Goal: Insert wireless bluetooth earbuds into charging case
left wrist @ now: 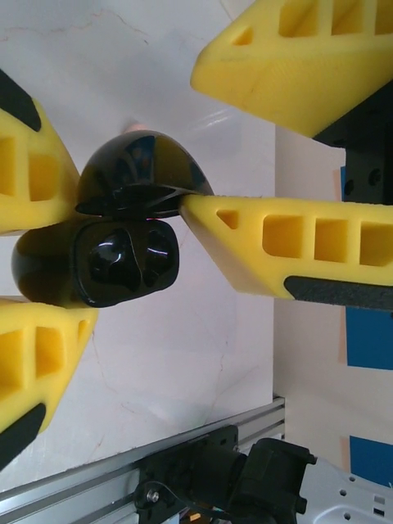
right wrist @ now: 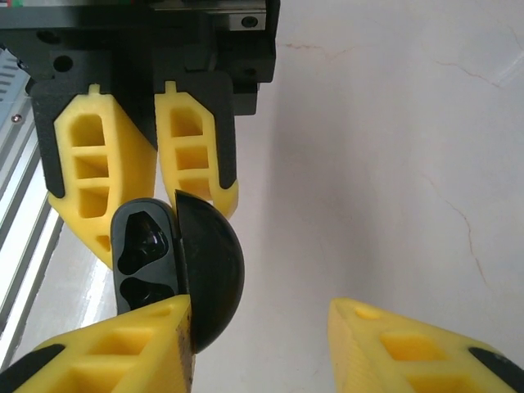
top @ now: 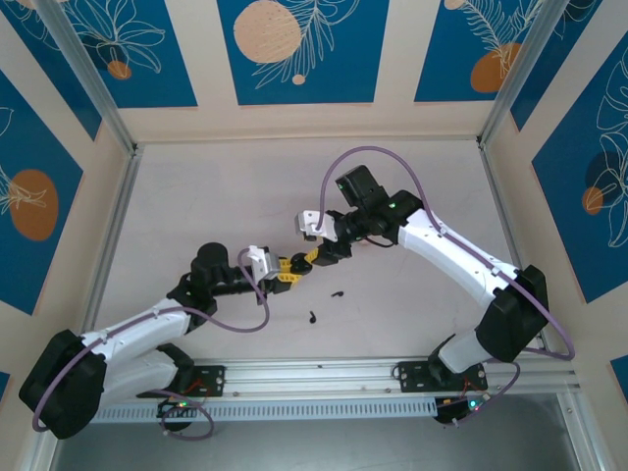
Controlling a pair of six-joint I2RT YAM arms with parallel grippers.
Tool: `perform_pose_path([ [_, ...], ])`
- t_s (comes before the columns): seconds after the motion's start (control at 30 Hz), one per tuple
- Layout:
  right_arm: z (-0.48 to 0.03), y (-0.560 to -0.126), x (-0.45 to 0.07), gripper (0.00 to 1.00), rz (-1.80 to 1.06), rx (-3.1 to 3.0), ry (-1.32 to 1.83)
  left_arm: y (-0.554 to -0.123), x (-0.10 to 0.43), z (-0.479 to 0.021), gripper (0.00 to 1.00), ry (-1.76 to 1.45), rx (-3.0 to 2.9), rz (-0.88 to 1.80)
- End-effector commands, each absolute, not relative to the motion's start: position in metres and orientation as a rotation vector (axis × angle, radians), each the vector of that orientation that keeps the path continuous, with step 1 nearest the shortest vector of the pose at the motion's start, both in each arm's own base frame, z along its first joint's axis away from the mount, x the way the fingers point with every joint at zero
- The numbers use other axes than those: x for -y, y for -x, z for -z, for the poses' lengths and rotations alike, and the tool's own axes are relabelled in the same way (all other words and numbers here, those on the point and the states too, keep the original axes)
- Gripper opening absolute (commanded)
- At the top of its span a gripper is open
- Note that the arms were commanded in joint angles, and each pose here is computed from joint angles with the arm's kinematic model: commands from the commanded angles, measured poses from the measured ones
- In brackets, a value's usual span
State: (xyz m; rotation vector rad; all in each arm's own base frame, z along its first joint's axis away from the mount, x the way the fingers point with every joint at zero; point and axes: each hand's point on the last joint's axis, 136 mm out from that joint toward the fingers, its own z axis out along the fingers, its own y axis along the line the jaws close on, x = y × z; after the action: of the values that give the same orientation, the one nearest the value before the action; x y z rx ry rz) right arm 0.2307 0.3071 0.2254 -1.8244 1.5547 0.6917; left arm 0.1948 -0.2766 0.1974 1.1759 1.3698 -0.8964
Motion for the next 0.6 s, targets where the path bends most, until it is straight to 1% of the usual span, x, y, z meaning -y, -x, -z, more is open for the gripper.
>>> perform_pose_path([
  [0.0, -0.239, -0.249, -0.309, 0.45, -0.681, -1.556, 1.749, -0.188, 0.28, -0.214, 0.13, -1.193, -1.291, 0.908],
  [0.17, -0.253, -0.242, -0.304, 0.45, -0.77, -1.588, 1.673, -0.214, 0.27, -0.195, 0.14, -1.082, -1.424, 0.799],
  [0.33, -0.26, -0.235, -0.294, 0.45, -0.874, -1.775, 1.506, -0.243, 0.25, -0.171, 0.14, -0.923, -1.588, 0.682],
  [0.43, -0.247, -0.233, -0.287, 0.43, -0.924, -2.017, 1.342, -0.255, 0.234, -0.158, 0.14, -0.811, -1.68, 0.62],
  [0.57, -0.207, -0.228, -0.274, 0.38, -0.895, -2.435, 1.077, -0.265, 0.209, -0.141, 0.14, -0.665, -1.791, 0.541],
])
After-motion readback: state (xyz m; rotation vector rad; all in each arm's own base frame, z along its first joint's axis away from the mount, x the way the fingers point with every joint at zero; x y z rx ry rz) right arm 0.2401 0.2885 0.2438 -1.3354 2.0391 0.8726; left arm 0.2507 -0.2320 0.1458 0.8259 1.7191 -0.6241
